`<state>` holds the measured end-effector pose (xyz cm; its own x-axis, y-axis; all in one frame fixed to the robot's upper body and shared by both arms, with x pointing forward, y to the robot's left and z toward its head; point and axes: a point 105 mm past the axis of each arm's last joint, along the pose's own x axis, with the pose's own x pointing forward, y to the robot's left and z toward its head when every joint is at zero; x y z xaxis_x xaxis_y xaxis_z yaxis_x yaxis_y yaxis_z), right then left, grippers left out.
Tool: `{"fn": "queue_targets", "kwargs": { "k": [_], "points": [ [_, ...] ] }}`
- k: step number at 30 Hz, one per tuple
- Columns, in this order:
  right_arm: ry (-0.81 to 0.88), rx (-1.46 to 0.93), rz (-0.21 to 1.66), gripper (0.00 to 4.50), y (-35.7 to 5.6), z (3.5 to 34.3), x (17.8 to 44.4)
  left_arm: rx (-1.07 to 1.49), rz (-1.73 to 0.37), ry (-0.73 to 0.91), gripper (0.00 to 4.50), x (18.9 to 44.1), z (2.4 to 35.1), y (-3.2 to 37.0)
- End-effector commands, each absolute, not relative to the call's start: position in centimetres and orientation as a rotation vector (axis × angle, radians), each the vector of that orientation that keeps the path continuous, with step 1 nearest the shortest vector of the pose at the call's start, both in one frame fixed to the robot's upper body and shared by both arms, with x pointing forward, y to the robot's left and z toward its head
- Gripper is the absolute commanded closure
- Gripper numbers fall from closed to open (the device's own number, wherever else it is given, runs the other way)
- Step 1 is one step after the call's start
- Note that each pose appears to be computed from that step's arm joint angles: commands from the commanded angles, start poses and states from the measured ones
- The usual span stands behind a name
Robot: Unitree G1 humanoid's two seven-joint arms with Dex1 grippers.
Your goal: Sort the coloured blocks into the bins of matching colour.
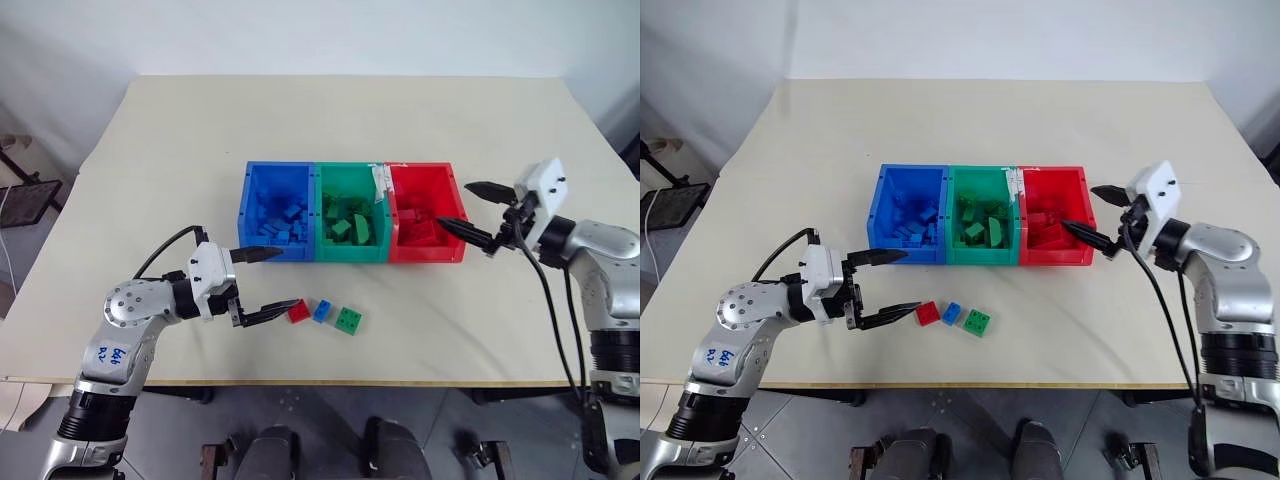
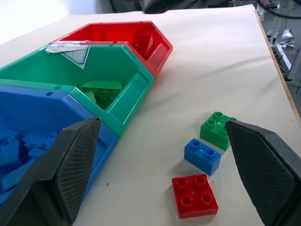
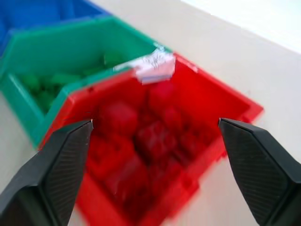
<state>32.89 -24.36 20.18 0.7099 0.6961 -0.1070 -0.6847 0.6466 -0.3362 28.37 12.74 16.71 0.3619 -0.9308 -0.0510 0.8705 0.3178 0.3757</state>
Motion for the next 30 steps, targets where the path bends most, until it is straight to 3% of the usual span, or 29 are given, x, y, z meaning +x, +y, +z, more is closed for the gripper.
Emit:
{"fn": "queue_targets", "kwargs": {
  "k": [1, 7, 12, 21, 30],
  "points": [
    [-0.122, -0.398, 0.926, 0.02, -24.9, 21.2, 28.6, 0.451, -1.211, -0.231, 0.0, 28.1, 16.9, 12.8],
    [0.089, -0.463, 0.928, 0.02, -27.8, 17.6, 26.5, 0.521, -1.357, -0.218, 0.0, 26.6, 15.5, 13.0],
    [0.102, -0.499, 0.962, 0.02, -26.8, 16.8, 26.5, 0.508, -1.42, -0.187, 0.0, 26.4, 15.3, 13.0],
    [0.238, -0.39, 1.255, 0.02, -15.0, 16.1, 26.2, 0.503, -1.359, -0.095, 0.0, 26.0, 14.4, 15.3],
    [0.359, -0.487, 1.23, 0.02, -9.5, 10.5, 27.2, 0.489, -1.255, -0.03, 0.0, 24.8, 13.6, 18.0]
  ]
}}
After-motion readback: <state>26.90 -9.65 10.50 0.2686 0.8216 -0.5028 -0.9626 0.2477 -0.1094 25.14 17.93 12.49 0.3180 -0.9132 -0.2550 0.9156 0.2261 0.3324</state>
